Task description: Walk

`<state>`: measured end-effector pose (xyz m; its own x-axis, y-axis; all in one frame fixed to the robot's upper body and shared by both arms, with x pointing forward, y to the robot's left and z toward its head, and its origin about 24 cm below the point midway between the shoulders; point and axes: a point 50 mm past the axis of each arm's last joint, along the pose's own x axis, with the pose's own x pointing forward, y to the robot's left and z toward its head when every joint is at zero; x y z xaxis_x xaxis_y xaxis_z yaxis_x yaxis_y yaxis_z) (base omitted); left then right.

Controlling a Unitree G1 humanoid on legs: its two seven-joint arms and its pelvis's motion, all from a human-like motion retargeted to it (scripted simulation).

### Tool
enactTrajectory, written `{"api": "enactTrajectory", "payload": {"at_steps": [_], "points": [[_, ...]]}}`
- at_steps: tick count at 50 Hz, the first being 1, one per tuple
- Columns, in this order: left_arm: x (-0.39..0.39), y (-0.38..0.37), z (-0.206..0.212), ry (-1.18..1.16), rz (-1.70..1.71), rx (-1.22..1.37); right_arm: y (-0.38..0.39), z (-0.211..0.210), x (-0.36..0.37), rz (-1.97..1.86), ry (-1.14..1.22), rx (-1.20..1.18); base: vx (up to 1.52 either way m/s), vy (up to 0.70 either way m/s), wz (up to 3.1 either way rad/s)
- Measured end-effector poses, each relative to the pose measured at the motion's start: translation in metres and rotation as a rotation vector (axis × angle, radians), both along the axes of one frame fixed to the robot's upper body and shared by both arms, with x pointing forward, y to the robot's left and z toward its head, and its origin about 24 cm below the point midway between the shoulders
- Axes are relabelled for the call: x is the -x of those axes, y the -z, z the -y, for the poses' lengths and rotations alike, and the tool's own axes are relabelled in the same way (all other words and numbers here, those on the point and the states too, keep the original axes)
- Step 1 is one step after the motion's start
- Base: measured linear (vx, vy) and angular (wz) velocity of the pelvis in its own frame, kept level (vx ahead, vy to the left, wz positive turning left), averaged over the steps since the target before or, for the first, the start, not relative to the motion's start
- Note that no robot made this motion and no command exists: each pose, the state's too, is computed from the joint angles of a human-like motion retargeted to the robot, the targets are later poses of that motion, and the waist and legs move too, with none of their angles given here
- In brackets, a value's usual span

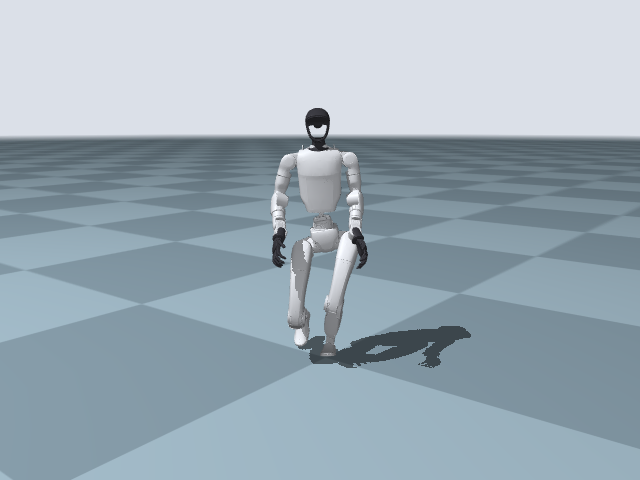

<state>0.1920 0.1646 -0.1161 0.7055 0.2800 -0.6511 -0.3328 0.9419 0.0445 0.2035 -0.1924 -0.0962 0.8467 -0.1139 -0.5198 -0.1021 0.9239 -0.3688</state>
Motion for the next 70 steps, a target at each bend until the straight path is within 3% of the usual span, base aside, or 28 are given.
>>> {"api": "enactTrajectory", "payload": {"at_steps": [8, 15, 19, 27, 33, 37, 40, 45, 53, 60, 64, 70], "points": [[-0.134, -0.129, 0.014, 0.069, 0.558, -0.011, 0.051, 0.053, 0.120, -0.451, 0.124, 0.114, 0.01, -0.01, -0.20], [-0.146, -0.157, 0.021, 0.107, 0.685, 0.005, 0.056, 0.070, 0.174, -0.591, 0.229, 0.116, 0.00, -0.06, -0.35], [-0.112, -0.099, 0.026, 0.124, 0.466, 0.037, 0.054, 0.060, 0.137, -0.482, 0.224, 0.082, 0.02, -0.06, -0.74], [0.037, 0.030, 0.019, 0.190, -0.206, 0.054, -0.029, 0.027, -0.034, 0.138, 0.135, 0.019, 0.00, -0.01, -0.22], [0.141, 0.056, -0.012, 0.035, -0.471, 0.102, -0.121, 0.009, -0.101, 0.538, 0.082, -0.075, 0.01, 0.00, -0.03], [0.167, 0.056, -0.024, -0.051, -0.516, 0.093, -0.127, 0.001, -0.101, 0.574, 0.062, -0.103, 0.00, 0.00, 0.00], [0.150, 0.053, -0.027, -0.093, -0.467, 0.060, -0.097, -0.005, -0.083, 0.464, 0.052, -0.103, 0.00, 0.00, 0.00], [0.055, 0.029, -0.013, -0.068, -0.196, 0.011, -0.027, -0.003, -0.029, 0.152, 0.038, -0.031, 0.00, 0.01, 0.04], [-0.113, -0.101, 0.011, 0.046, 0.462, 0.014, 0.043, 0.052, 0.099, -0.352, 0.142, 0.109, 0.00, -0.01, -0.09], [-0.150, -0.171, 0.021, 0.147, 0.747, -0.011, 0.049, 0.080, 0.170, -0.544, 0.227, 0.150, 0.00, -0.06, -0.35], [-0.130, -0.134, 0.023, 0.174, 0.613, 0.005, 0.049, 0.074, 0.156, -0.501, 0.226, 0.128, 0.02, -0.07, -0.75], [-0.054, -0.031, 0.033, 0.260, 0.140, 0.029, 0.015, 0.044, 0.029, -0.134, 0.125, 0.088, -0.02, -0.04, -0.21]]}}
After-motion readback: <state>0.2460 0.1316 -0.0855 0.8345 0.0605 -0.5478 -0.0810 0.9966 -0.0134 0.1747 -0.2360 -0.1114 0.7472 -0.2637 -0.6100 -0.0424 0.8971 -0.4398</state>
